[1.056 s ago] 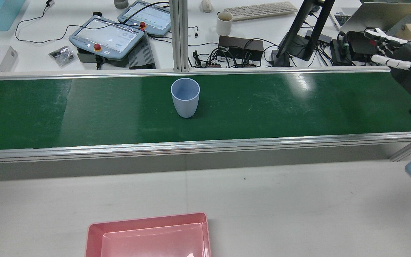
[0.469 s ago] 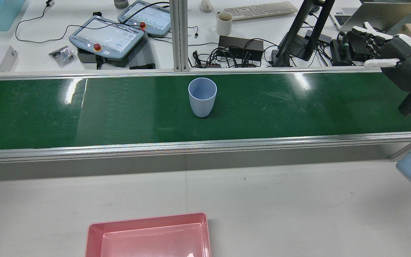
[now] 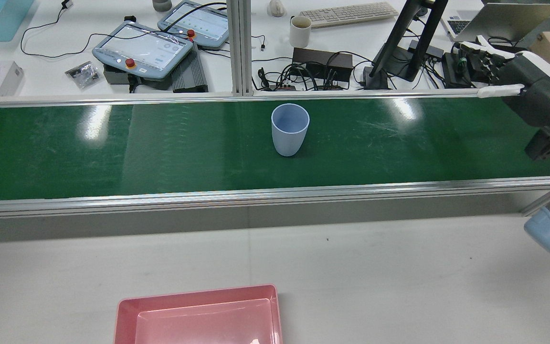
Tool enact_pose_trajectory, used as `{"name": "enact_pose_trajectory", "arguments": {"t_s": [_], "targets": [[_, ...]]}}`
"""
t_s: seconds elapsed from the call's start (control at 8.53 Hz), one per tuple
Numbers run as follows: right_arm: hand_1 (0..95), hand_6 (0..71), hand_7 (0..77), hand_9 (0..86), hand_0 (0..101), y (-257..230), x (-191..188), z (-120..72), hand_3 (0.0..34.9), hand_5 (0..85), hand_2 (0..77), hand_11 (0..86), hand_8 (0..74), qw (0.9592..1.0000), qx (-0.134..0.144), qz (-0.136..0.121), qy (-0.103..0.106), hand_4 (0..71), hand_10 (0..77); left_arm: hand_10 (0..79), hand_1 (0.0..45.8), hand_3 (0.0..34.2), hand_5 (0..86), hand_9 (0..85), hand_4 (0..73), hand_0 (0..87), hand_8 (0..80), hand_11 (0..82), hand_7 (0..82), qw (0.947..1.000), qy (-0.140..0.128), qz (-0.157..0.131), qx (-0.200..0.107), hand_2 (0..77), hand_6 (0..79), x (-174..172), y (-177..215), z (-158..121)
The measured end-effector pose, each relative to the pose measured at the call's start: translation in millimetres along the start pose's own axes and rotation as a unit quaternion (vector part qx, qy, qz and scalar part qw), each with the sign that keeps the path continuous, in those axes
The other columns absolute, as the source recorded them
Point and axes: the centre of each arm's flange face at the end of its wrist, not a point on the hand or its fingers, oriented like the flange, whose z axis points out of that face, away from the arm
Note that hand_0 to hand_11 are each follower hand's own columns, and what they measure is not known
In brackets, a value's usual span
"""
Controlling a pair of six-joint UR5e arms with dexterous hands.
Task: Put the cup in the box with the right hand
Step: 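Move the right hand over the belt toward the approaching blue cup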
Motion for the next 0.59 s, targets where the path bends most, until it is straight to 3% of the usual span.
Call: {"name": "enact_pose_trajectory", "arguments": {"t_s": [0.59], "targets": [[15.3, 0.5, 1.6, 0.5, 49, 16, 25, 1.9, 0.0, 3.3, 3.8, 1.1, 0.5, 0.9997, -0.015, 0.005, 0.02, 0.5, 0.5, 0.0, 0.5, 0.0, 0.0, 0.0, 0.0, 0.0, 0.0, 0.0, 0.0, 1.0, 0.0, 0.0, 0.0, 0.5, 0.0, 0, 0, 0]]}}
